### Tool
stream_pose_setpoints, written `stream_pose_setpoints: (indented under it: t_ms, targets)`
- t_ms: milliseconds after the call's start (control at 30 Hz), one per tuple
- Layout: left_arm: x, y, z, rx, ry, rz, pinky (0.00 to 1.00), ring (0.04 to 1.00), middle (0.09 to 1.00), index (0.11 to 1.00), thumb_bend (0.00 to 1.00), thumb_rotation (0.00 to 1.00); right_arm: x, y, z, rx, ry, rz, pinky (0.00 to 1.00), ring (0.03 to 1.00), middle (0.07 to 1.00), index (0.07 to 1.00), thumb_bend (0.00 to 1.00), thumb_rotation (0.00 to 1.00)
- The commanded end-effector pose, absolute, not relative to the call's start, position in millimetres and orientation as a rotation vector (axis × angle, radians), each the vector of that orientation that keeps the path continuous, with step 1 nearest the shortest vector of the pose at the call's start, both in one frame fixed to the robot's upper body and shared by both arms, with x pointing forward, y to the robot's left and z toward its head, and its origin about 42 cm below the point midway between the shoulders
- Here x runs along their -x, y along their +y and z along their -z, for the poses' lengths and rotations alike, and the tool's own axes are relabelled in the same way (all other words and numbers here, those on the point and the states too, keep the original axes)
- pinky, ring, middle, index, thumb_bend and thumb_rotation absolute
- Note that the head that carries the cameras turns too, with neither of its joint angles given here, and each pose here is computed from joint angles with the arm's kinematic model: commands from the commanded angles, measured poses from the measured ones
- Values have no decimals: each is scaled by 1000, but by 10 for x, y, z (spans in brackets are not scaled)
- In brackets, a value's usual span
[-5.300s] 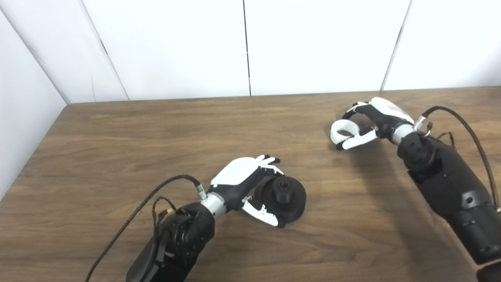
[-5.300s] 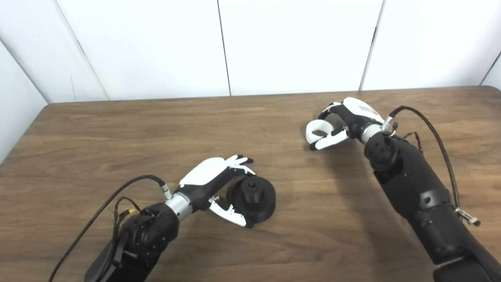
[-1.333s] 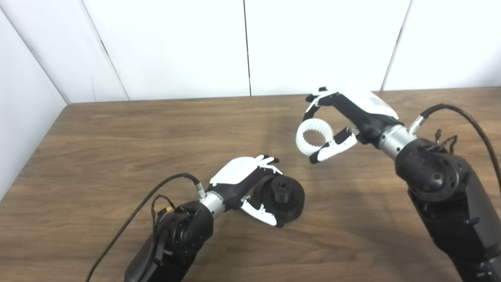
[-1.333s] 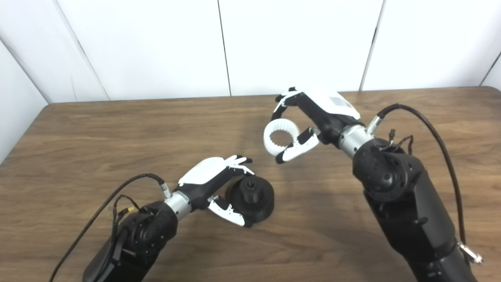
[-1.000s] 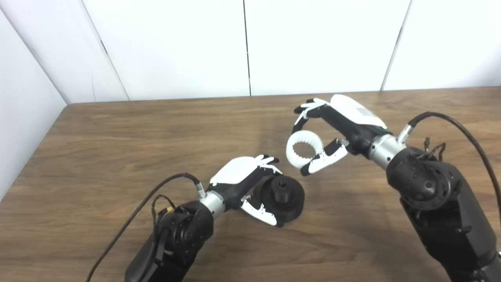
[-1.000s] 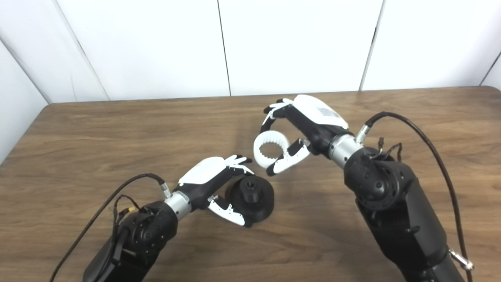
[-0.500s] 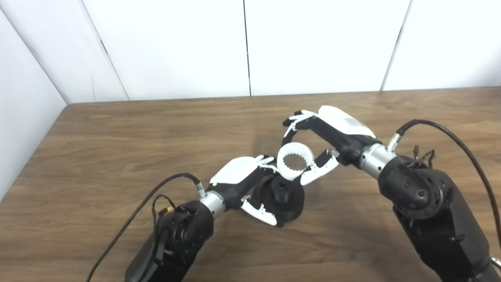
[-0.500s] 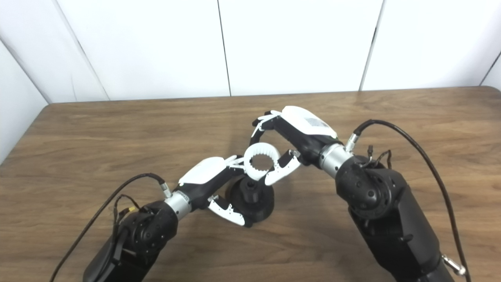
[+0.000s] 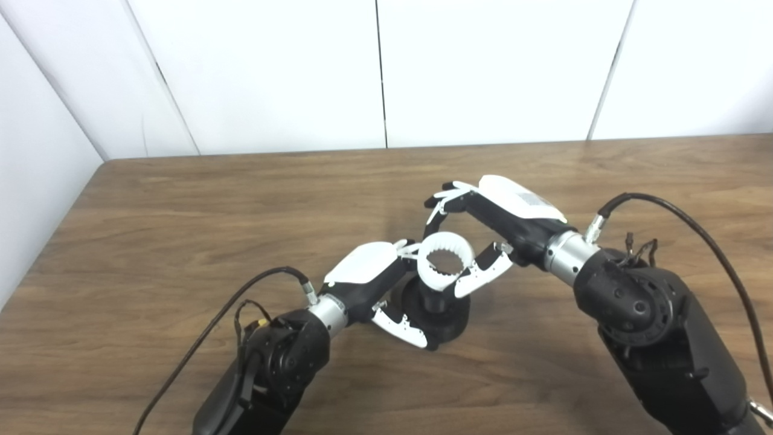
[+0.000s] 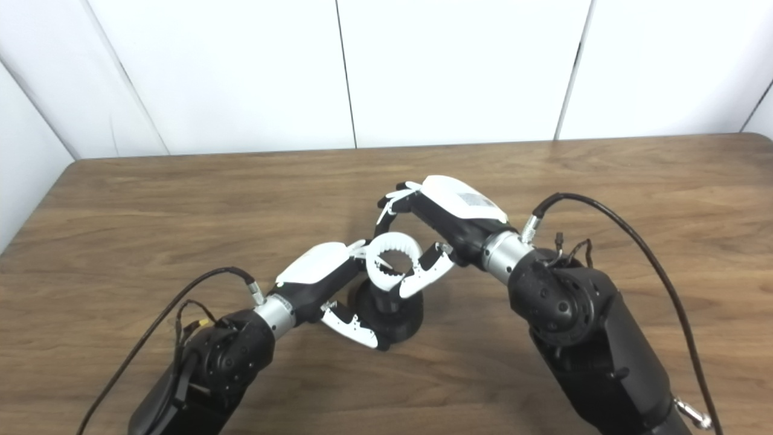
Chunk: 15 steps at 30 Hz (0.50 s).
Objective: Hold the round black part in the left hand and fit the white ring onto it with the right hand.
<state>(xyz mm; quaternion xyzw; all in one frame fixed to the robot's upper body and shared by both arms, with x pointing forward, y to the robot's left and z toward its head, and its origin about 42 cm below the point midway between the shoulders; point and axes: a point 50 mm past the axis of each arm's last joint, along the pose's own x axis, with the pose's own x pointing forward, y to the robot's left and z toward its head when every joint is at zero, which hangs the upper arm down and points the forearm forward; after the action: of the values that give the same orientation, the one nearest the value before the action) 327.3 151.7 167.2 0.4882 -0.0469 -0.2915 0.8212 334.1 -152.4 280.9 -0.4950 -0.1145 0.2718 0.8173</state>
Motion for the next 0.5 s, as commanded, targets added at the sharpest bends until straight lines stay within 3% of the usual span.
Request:
stream_pose_setpoints:
  t_ms: [0, 467]
  targets:
    - [-3359, 1565, -1760, -1073, -111, 594, 948, 1000, 965, 700, 876, 332, -3350, -1471, -2952, 1065, -319, -572, 915, 962, 856, 489, 524, 158]
    - [-3360, 1559, -1786, -1074, -114, 593, 935, 1000, 965, 703, 878, 338, -3378, -1441, -2831, 1076, -287, -608, 921, 972, 864, 490, 524, 157]
